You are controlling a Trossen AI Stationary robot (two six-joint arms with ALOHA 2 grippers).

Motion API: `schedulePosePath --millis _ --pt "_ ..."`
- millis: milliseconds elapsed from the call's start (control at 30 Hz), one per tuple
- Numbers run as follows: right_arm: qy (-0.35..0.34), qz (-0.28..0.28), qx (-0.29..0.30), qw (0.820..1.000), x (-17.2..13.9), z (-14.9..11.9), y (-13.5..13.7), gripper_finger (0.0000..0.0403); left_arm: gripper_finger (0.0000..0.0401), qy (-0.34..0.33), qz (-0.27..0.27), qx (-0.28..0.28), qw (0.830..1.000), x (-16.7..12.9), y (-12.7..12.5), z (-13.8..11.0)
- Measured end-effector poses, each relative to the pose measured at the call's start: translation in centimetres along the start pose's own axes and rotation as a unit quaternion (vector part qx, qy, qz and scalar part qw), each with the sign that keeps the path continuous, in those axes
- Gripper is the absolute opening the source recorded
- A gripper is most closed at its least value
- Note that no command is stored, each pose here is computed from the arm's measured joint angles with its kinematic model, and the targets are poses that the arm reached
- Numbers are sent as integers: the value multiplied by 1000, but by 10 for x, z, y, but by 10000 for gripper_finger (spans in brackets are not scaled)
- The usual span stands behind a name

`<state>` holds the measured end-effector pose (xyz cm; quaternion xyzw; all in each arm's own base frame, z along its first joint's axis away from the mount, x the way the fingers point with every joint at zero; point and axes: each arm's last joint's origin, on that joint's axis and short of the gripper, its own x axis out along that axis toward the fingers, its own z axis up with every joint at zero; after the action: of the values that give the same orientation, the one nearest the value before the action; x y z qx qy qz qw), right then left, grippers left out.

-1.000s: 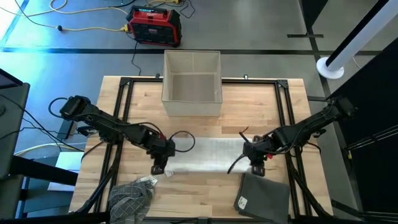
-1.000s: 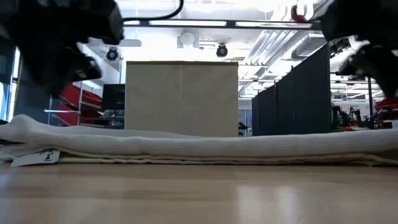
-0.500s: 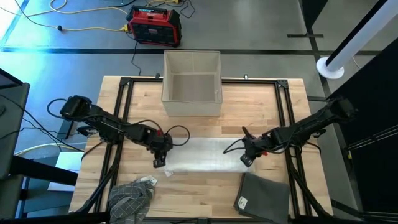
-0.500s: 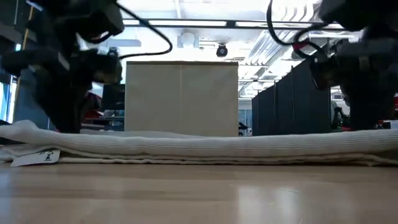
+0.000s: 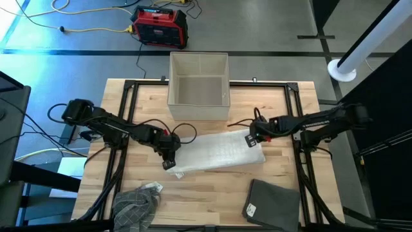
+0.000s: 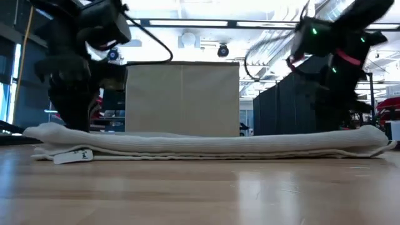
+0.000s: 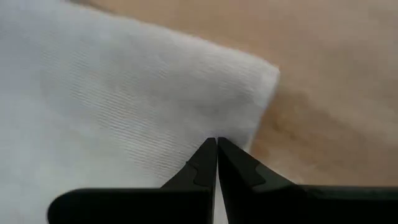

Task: Fold towel
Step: Fold the white towel

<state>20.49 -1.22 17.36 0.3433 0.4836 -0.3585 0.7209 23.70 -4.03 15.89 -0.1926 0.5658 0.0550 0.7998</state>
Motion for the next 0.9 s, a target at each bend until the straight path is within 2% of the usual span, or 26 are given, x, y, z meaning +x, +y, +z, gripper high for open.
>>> schedulePosePath --millis 100,233,300,367,500,633,733,900 --pt "5 -32 5 999 -28 6 9 0 0 -26 9 6 1000 -17 -8 10" --pt "16 -69 21 997 -61 9 15 8 0 -61 81 11 995 -44 -15 12" --pt "19 -71 21 997 -71 8 19 24 0 -76 108 23 991 -53 -18 8" --pt "27 -73 35 996 -74 5 20 51 0 -87 111 35 989 -58 -22 3" --pt "57 -82 76 992 -60 -7 17 119 0 -68 113 63 989 -54 -25 -11" --pt "36 -72 77 994 -34 -16 16 173 0 -74 122 80 986 -38 -24 -25" --pt "10 -84 87 993 -12 -23 16 190 0 -81 121 74 987 -26 -20 -34" --pt "2 -122 83 989 17 -32 14 195 0 -88 113 34 989 -9 -12 -49"
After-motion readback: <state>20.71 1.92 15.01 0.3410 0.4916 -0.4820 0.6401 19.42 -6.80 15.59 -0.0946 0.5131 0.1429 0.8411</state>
